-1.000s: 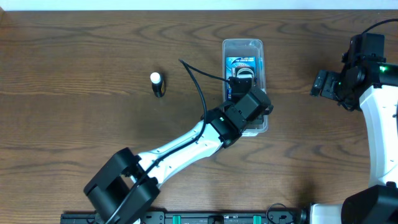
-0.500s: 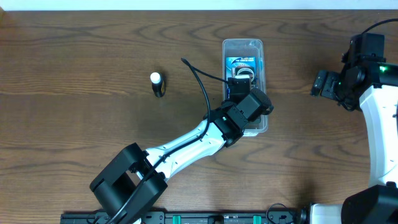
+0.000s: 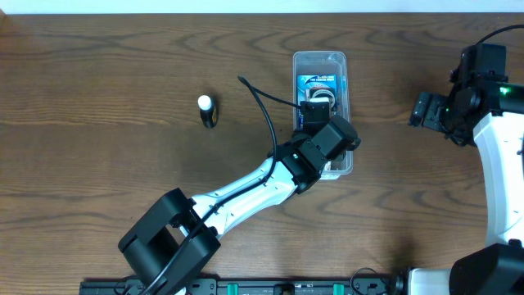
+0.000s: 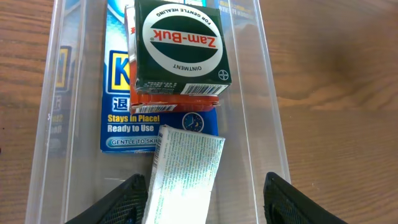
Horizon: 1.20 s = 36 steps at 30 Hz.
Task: Pack container
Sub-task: 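Carry the tube box into the container and lower it, then open the left gripper and withdraw it from the container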
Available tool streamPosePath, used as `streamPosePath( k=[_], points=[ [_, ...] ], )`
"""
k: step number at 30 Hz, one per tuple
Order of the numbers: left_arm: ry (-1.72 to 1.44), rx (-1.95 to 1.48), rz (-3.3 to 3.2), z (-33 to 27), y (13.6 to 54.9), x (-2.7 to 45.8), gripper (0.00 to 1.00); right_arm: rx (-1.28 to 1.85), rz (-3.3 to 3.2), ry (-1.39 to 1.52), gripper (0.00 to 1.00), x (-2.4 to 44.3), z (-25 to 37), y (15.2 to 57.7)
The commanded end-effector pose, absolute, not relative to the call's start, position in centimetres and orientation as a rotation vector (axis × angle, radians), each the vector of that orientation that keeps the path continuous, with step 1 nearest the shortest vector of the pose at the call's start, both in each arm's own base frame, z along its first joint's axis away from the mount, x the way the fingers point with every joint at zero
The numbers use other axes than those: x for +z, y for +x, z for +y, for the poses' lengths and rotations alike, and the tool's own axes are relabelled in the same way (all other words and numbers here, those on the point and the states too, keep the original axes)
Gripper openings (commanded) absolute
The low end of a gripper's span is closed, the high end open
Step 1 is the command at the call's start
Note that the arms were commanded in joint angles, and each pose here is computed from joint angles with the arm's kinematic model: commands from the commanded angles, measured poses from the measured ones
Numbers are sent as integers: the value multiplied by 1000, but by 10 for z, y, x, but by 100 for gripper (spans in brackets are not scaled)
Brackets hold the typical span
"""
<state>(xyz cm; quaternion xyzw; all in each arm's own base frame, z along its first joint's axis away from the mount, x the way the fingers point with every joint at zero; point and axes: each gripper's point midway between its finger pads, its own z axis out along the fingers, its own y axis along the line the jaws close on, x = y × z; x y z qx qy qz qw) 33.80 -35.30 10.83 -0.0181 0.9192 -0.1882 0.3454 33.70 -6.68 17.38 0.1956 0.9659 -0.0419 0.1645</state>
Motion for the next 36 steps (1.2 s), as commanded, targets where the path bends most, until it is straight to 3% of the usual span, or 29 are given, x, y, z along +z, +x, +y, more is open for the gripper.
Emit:
streamPosePath(
  k=[1, 9, 14, 17, 22, 31, 36],
  points=[
    [-53, -479, 2359, -353, 343, 115, 61, -114, 2750, 580, 99, 173, -68, 337],
    [209, -456, 2277, -357, 341, 160, 62, -113, 2749, 580, 99, 174, -68, 337],
    [287, -363, 2247, -317, 344, 201, 63, -113, 2749, 580, 99, 174, -68, 337],
    [240, -253, 2287, -262, 354, 212, 74, -113, 2749, 580, 99, 174, -68, 337],
    [258, -152, 2395, -191, 370, 200, 82, -114, 2750, 580, 99, 173, -68, 337],
    [177, -83, 2542, -107, 401, 160, 83, -114, 2750, 580, 99, 173, -68, 337],
    [251, -20, 2579, -90, 409, 144, 83, -113, 2749, 580, 99, 174, -68, 337]
  ],
)
